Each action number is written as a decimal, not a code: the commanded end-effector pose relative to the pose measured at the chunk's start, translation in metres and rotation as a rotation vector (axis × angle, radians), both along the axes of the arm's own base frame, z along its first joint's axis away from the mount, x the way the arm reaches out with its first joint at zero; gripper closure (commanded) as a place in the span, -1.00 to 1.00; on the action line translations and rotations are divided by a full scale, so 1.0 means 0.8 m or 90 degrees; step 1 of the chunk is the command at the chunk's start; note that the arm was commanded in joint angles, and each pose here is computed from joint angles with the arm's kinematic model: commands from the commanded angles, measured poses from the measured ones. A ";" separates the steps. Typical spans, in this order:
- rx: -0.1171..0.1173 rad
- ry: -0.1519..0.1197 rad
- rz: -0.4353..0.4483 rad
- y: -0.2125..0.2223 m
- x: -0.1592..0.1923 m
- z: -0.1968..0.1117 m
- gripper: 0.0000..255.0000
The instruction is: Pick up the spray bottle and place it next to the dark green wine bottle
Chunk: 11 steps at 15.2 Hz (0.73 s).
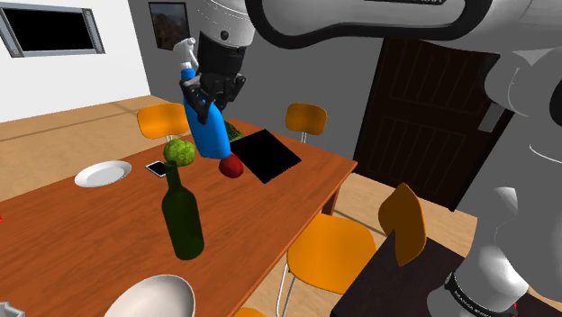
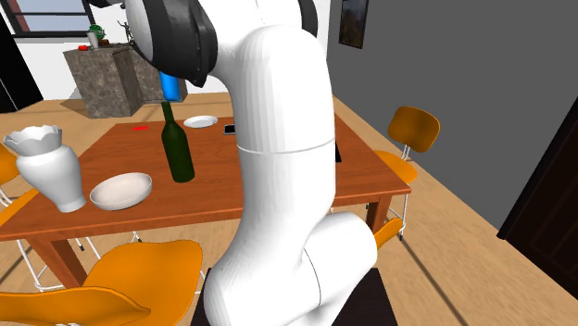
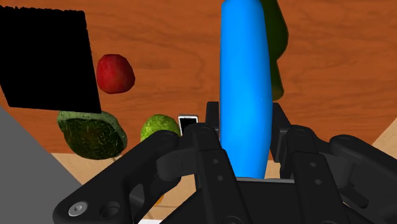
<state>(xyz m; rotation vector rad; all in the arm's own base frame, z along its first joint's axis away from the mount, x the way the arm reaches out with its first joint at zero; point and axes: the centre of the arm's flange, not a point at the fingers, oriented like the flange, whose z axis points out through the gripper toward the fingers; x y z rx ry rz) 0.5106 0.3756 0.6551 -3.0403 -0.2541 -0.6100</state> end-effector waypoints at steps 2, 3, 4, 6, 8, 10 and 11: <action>0.000 0.000 0.000 0.001 -0.001 -0.021 1.00; 0.000 0.000 0.000 0.001 -0.001 -0.027 1.00; 0.000 0.000 0.000 0.001 -0.001 -0.034 1.00; 0.000 0.000 0.000 0.001 -0.001 -0.047 1.00; 0.000 0.000 0.000 0.001 -0.001 -0.060 1.00; 0.000 0.000 0.000 0.001 -0.001 -0.073 1.00; 0.000 0.000 0.000 0.001 -0.001 -0.080 1.00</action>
